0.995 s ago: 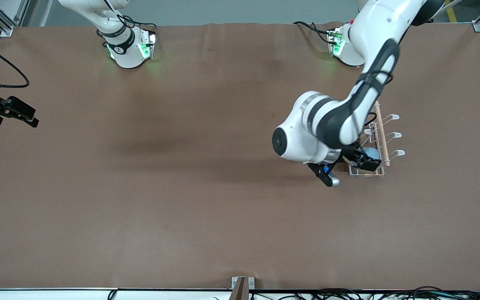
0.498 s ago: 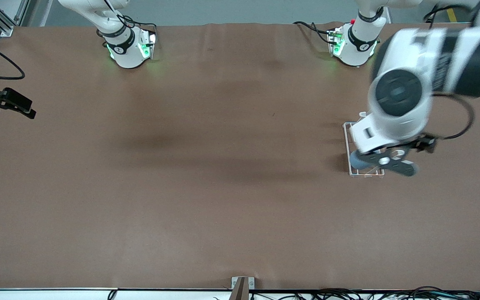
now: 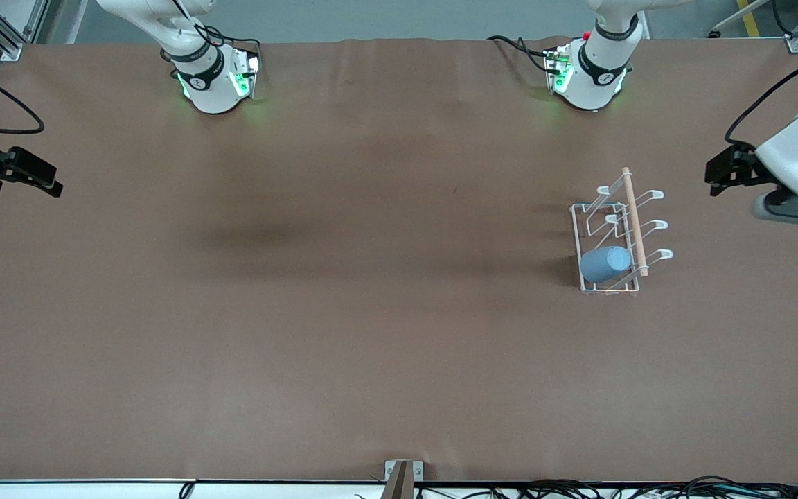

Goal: Hang cup on cup holder

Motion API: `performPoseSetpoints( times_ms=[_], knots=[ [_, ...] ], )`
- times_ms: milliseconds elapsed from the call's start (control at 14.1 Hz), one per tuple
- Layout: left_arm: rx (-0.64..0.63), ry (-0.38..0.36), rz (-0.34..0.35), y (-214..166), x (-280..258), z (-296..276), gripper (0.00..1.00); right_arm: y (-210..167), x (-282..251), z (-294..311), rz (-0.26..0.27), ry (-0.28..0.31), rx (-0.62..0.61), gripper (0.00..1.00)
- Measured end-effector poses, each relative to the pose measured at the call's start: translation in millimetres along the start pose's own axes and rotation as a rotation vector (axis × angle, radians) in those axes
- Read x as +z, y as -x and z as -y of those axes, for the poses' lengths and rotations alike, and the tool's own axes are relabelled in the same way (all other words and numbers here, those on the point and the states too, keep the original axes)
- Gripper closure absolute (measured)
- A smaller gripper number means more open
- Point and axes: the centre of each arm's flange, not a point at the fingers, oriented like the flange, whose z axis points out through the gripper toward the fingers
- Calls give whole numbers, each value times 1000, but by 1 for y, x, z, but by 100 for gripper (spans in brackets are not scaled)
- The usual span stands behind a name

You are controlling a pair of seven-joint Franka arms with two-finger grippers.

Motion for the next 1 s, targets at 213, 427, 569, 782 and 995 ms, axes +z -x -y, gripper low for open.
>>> performPoseSetpoints(
  times_ms=[213,427,569,782,995],
  knots=[
    [-39,67,-52,3,-5,12,0,0,0,-1,0,0,-8,0],
    [-96,111,-72,20,-3,20,0,0,0,-1,0,0,-16,0],
    [-134,120,-61,37,0,21,0,0,0,-1,0,0,-17,0],
    [-167,109,-68,60,7,14,0,0,0,-2,0,0,-17,0],
    [-155,99,-58,80,18,-1,0,0,1,-3,2,0,-15,0]
  ],
)
